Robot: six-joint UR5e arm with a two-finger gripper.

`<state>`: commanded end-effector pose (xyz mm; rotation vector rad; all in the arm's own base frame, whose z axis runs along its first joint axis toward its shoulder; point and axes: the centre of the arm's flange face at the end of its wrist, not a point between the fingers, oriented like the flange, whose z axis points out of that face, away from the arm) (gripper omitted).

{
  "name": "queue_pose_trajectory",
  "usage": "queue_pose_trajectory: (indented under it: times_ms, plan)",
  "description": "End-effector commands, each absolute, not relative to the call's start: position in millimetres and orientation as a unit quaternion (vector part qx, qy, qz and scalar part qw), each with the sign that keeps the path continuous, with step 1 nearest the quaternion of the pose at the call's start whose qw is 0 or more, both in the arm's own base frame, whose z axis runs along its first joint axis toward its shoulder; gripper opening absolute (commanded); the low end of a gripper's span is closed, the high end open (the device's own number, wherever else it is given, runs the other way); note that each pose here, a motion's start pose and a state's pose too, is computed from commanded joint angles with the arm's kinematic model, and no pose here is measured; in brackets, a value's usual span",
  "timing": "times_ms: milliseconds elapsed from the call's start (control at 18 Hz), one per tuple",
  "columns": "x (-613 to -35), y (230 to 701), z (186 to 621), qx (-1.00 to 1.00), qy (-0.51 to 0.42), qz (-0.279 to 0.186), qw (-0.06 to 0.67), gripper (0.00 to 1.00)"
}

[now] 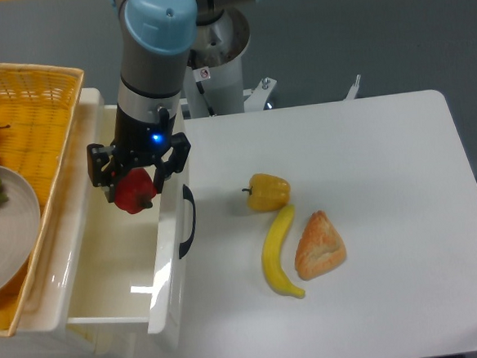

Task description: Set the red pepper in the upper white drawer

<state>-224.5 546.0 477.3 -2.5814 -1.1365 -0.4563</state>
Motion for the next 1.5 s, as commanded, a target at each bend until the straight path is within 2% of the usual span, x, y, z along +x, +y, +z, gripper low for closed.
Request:
queue_pose_trajectory:
  times_ms: [1500]
  plan:
    - [-225.0, 542.9, 485.1, -0.892, -0.391, -0.17, 0.152, 0.63]
